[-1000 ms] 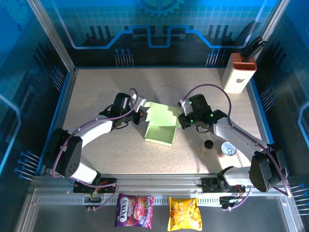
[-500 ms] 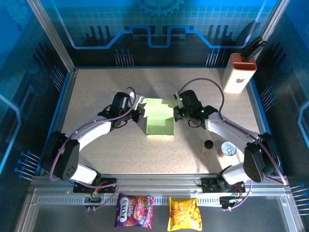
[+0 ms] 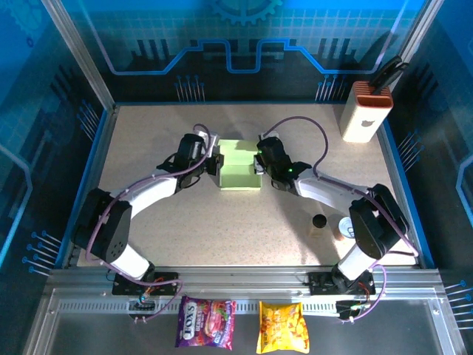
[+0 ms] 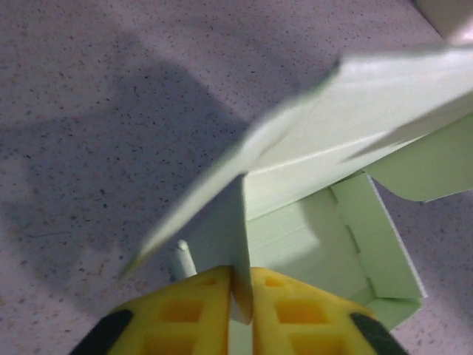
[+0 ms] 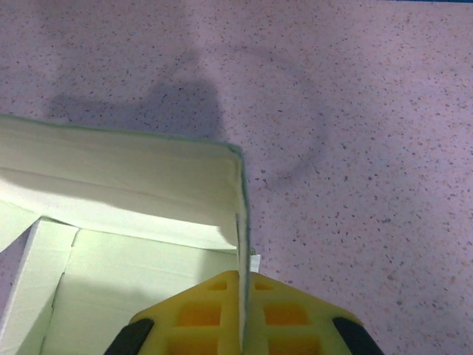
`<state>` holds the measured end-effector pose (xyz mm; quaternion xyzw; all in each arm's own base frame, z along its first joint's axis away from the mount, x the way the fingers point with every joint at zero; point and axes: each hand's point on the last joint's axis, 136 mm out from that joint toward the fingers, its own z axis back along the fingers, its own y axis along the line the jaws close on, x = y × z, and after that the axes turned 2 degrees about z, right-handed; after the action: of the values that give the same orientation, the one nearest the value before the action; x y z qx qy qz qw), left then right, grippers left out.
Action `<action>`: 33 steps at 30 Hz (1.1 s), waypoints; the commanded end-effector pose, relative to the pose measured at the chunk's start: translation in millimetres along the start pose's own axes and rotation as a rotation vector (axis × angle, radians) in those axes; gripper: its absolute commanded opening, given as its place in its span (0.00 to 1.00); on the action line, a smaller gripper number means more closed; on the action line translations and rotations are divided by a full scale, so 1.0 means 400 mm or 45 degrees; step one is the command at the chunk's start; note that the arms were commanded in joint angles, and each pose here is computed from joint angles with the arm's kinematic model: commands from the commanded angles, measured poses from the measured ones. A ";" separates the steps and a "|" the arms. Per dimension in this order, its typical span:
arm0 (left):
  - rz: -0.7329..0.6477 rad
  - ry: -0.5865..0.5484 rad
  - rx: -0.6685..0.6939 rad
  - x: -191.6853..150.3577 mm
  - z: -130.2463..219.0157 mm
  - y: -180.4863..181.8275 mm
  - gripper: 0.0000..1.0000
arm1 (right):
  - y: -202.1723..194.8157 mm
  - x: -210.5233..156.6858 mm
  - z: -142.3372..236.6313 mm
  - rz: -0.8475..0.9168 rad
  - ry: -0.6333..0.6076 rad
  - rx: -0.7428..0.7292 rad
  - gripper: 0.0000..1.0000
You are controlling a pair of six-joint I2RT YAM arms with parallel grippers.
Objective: Fold the paper box
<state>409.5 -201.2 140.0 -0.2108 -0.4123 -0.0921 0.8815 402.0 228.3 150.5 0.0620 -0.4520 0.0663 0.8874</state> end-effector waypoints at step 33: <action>0.028 0.048 0.043 -0.081 -0.014 -0.019 0.22 | 0.009 -0.080 -0.007 0.068 -0.095 -0.044 0.00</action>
<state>396.7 -210.0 107.2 -0.1947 -0.3875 -0.0826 0.8973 392.9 225.2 124.3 0.0356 -0.4843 0.0686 0.8715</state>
